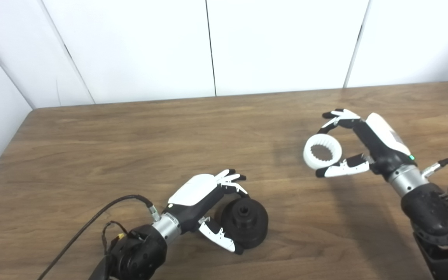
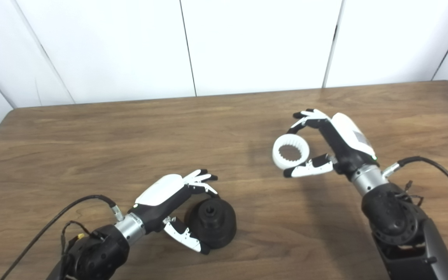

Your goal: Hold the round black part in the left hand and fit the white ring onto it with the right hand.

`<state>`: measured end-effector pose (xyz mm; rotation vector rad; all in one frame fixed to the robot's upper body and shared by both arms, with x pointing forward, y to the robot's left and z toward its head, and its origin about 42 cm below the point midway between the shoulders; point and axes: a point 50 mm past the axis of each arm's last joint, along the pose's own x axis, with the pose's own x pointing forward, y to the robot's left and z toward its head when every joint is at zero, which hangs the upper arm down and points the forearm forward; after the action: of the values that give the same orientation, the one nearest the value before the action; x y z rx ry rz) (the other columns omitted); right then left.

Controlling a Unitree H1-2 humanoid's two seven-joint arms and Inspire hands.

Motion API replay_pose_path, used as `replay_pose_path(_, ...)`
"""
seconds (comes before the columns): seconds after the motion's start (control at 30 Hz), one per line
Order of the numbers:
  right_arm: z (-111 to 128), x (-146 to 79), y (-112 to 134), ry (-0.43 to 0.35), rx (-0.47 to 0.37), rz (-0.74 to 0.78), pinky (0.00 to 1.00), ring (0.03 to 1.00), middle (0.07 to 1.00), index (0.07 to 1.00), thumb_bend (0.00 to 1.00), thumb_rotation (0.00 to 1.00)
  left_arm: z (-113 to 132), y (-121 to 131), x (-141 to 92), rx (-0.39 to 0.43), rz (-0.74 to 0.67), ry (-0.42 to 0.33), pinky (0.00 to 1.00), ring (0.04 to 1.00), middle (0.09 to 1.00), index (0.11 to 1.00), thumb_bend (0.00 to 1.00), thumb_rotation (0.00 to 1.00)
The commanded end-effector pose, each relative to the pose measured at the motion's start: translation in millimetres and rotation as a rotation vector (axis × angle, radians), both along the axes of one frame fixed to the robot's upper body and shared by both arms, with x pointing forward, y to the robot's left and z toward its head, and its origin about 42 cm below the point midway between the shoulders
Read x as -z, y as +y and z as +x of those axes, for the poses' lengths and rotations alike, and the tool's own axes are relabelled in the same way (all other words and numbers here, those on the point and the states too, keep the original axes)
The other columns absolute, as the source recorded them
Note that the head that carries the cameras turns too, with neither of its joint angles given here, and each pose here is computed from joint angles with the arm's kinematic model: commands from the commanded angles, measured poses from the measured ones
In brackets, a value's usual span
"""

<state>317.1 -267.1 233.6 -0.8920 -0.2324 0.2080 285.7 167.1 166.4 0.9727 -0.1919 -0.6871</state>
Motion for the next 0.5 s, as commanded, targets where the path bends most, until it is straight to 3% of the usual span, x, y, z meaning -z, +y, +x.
replay_pose_path(0.0,-2.2,-17.5,6.9,-0.063,-0.037,0.007,0.89,0.943,0.85,0.488,0.52,0.16,4.7,0.8,-5.2,-0.007,0.001,-0.033,0.9,1.0,0.942,0.633,0.94,0.27)
replay_pose_path(0.47,-23.4,-16.8,29.1,-0.038,-0.165,-0.009,0.86,0.942,0.847,0.488,0.52,0.16,5.7,-3.2,-6.9,0.001,-0.001,-0.036,0.9,1.0,0.944,0.633,0.94,0.27)
